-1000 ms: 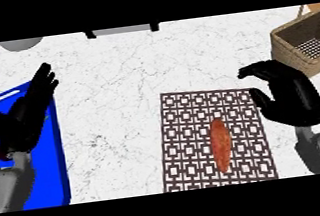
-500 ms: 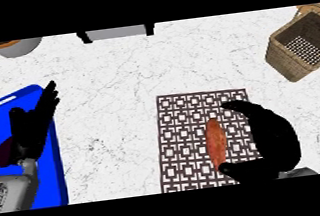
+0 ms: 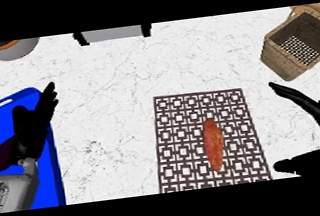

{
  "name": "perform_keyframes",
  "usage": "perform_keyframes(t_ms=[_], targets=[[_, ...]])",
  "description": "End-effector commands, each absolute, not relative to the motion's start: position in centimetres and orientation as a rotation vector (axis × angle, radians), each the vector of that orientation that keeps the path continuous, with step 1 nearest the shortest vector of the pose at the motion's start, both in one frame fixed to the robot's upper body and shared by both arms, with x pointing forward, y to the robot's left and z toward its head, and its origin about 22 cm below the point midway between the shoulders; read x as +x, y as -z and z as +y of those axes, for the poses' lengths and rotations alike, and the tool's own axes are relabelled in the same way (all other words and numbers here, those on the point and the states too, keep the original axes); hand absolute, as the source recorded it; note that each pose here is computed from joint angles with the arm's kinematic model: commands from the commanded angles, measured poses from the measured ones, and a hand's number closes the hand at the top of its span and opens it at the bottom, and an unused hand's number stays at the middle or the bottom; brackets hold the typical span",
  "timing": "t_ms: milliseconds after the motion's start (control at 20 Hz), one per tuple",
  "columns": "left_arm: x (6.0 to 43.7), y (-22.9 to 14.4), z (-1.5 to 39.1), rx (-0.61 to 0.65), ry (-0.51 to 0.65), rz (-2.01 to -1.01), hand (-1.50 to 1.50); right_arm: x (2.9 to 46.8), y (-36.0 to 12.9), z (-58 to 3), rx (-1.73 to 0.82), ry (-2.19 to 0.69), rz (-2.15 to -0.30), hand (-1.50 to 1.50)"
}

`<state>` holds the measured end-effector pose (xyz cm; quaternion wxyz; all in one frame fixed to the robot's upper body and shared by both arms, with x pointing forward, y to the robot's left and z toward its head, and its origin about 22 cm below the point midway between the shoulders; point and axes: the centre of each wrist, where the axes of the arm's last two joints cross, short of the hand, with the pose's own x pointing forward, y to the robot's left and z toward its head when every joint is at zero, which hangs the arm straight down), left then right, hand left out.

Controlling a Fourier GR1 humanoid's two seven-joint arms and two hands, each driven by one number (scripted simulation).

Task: Pick the sweet potato from the placemat and place it in the basket

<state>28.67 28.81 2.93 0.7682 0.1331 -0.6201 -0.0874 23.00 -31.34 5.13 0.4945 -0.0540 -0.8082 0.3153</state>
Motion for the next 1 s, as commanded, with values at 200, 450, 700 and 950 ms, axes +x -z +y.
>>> perform_keyframes(t_ms=[200, 450, 700, 950], targets=[[29.1, -3.1, 27.9, 0.272, 0.191, -1.356, 0.00, 21.4, -11.2, -33.8, -0.059, -1.197, -1.614, -1.50], [30.9, -3.3, 28.7, 0.275, 0.187, -1.357, 0.00, 20.9, -13.3, -34.0, 0.005, -1.216, -1.582, -1.50], [29.2, -1.8, 27.6, 0.262, 0.206, -1.361, 0.00, 19.9, -11.6, -34.7, -0.024, -1.139, -1.585, -1.50], [29.8, -2.0, 27.8, 0.261, 0.205, -1.334, 0.00, 21.3, -9.1, -33.7, -0.112, -1.062, -1.640, -1.50]])
